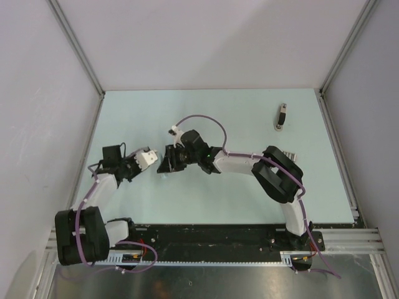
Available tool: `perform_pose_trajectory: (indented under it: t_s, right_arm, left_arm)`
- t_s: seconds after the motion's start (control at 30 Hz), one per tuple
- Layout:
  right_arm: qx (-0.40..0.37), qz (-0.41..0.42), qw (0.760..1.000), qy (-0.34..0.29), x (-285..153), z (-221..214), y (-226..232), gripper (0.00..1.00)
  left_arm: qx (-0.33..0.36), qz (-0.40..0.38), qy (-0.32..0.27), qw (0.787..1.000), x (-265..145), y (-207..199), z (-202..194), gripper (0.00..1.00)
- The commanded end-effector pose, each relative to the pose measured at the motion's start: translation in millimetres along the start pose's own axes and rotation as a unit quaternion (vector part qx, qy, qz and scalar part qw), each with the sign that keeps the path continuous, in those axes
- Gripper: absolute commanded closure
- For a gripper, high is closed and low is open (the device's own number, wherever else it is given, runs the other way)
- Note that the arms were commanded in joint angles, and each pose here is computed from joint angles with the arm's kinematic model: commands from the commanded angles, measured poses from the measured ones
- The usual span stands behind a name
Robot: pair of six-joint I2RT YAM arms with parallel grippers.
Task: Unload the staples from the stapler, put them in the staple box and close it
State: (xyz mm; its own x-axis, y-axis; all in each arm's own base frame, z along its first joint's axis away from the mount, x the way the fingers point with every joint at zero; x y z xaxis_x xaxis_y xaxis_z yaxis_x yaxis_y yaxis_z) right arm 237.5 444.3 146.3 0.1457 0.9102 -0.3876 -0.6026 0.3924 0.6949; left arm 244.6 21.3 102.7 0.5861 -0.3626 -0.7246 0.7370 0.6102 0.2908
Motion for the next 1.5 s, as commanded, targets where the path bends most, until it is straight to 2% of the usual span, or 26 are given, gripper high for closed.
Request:
perform_pose_trajectory:
  t_s: [0.0,0.23,0.4,0.5,0.6,0.67,0.73,0.8,0.83,1.03,1.2,1.27,1.37,1.47]
  right_arm:
    - [-0.087,-0.013,0.996,0.000,-5.7,-1.5,7.5,1.00]
    - [-0.130,-0.017,0.991,-0.003,-5.7,-2.4,6.1,1.00]
    - [-0.145,-0.029,0.989,0.001,-7.8,-6.6,1.1,1.00]
    - [-0.140,-0.036,0.989,-0.003,-8.4,-5.5,-1.7,1.00]
    - [-0.131,-0.043,0.990,-0.020,-8.4,0.1,-2.2,1.00]
    - [-0.121,-0.046,0.990,-0.047,-9.2,10.6,-0.4,1.00]
    - [-0.105,-0.056,0.990,-0.080,-11.7,24.7,-1.4,1.00]
    - [-0.080,-0.064,0.988,-0.111,-15.9,39.6,-6.8,1.00]
    - [-0.071,-0.067,0.988,-0.122,-17.4,45.6,-9.7,1.00]
    - [-0.056,-0.112,0.984,-0.127,-17.1,54.6,-25.7,1.00]
    - [-0.064,-0.181,0.976,-0.105,-8.2,54.7,-39.0,1.00]
    - [-0.069,-0.209,0.972,-0.083,2.6,55.3,-44.5,1.00]
    - [-0.072,-0.255,0.963,-0.041,23.6,54.7,-55.9,1.00]
    - [-0.070,-0.285,0.956,-0.015,43.0,55.2,-62.2,1.00]
  left_arm:
    - [0.123,0.078,-0.018,0.989,-3.6,9.4,16.8,0.92]
    - [0.164,0.127,-0.040,0.977,-6.8,16.1,30.2,0.92]
    - [0.207,0.173,-0.055,0.961,-7.4,17.5,32.9,0.92]
    - [0.198,0.179,-0.058,0.962,-7.5,17.1,33.4,0.92]
    - [0.186,0.154,-0.058,0.969,-2.5,10.1,36.5,0.85]
    - [0.171,0.130,-0.065,0.975,-0.8,4.1,42.3,0.73]
    - [0.140,0.088,-0.072,0.984,-1.6,-5.2,46.5,0.50]
    - [0.103,0.051,-0.089,0.989,-5.4,-11.6,55.5,0.36]
    - [0.086,0.031,-0.099,0.991,-7.9,-14.5,61.1,0.33]
    - [-0.046,-0.061,-0.146,0.986,-22.3,-22.3,92.3,0.27]
    - [-0.177,-0.069,-0.177,0.966,-40.2,2.8,113.0,0.26]
    - [-0.220,-0.064,-0.188,0.955,-48.5,14.8,119.2,0.22]
    - [-0.252,-0.059,-0.201,0.945,-58.6,22.9,126.0,0.12]
    - [-0.251,-0.057,-0.211,0.943,-65.7,20.2,128.4,0.06]
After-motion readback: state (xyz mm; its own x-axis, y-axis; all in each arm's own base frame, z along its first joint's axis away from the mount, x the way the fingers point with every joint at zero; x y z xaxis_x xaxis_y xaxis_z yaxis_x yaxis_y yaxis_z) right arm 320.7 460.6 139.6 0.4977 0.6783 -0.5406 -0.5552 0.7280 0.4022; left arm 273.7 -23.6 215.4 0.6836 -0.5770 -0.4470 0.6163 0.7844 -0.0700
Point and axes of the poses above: each gripper's point midway between its finger pads, its own x axis out along the fingers, its own y axis along the line the jaws close on, z = x × y, the point moved 7 cm from there along -x, back along the fingers, and after that the axes turned 6 degrees about -x, right-handed, at the moved point
